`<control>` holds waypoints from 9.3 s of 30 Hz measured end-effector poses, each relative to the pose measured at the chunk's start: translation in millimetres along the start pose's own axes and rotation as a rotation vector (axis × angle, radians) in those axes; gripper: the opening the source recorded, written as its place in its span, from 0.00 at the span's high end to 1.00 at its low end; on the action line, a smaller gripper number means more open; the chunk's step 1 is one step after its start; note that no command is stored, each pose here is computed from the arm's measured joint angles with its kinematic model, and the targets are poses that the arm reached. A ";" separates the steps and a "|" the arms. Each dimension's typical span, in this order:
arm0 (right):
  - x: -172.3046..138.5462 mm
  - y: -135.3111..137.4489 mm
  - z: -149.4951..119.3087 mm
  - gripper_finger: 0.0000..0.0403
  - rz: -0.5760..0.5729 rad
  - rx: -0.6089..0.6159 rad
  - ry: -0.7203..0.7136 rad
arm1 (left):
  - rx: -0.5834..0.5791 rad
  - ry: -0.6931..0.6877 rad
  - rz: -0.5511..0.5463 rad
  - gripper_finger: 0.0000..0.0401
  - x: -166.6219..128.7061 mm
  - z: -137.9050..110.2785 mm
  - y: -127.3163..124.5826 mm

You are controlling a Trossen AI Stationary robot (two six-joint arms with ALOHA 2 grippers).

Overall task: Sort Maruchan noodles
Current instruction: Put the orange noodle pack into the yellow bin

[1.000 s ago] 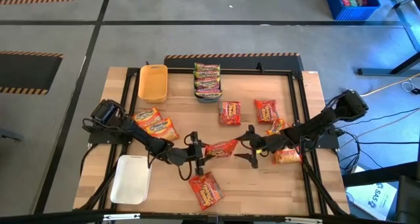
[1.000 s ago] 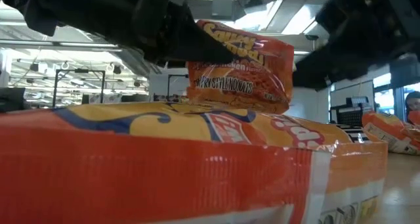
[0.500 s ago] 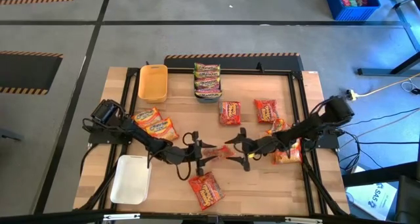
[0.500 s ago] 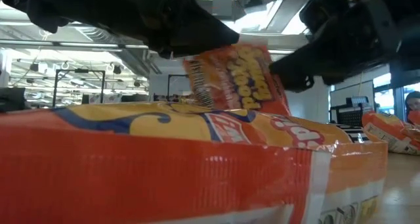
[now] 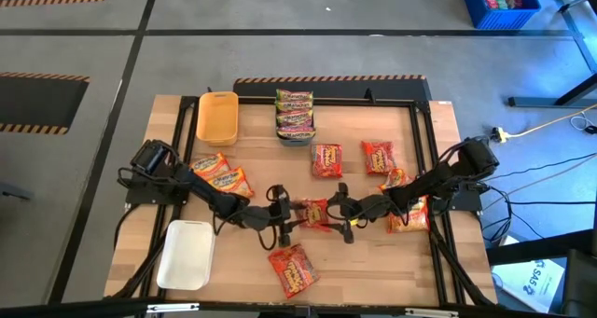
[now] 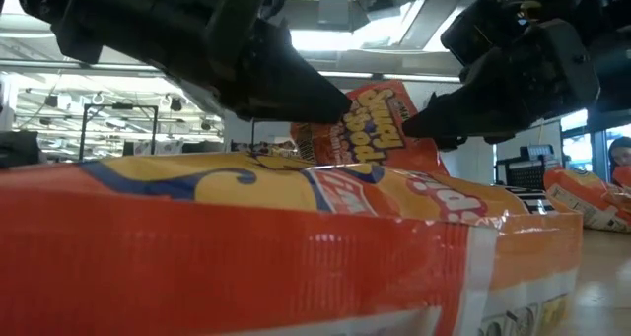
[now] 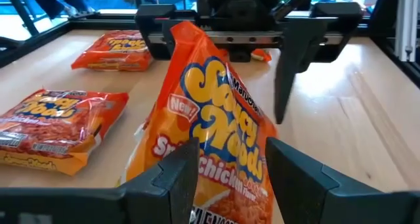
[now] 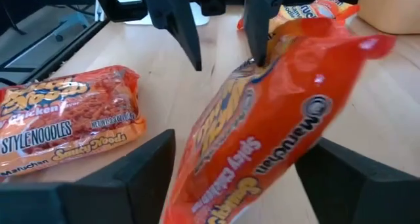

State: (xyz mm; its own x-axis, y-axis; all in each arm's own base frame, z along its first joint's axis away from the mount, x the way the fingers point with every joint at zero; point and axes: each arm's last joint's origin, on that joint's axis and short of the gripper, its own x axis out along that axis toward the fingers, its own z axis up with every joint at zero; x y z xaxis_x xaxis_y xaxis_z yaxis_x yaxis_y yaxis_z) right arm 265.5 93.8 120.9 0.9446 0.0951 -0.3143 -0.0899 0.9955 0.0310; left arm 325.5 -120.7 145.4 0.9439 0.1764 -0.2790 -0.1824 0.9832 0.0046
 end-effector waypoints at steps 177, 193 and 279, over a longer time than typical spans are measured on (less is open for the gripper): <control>9.0 -59.0 41.4 0.67 -0.057 -0.095 0.060 | -0.005 0.412 -0.047 0.36 7.9 146.6 81.6; 9.3 -59.0 41.7 0.67 -0.057 -0.095 0.064 | 0.036 0.683 -0.050 0.43 45.9 131.2 76.6; -32.1 -151.4 32.5 0.34 0.263 -0.139 0.112 | -0.033 1.211 0.328 0.72 -94.8 90.2 433.5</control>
State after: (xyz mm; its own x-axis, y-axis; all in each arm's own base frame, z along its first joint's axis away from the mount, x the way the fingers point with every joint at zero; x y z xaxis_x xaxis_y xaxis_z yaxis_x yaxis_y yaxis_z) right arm 259.1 -59.9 157.2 0.8430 0.3411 -0.4159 -0.3763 0.9265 -0.0028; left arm 181.8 293.1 260.5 -0.0020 0.2387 -0.9711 -0.3840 0.8965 0.2211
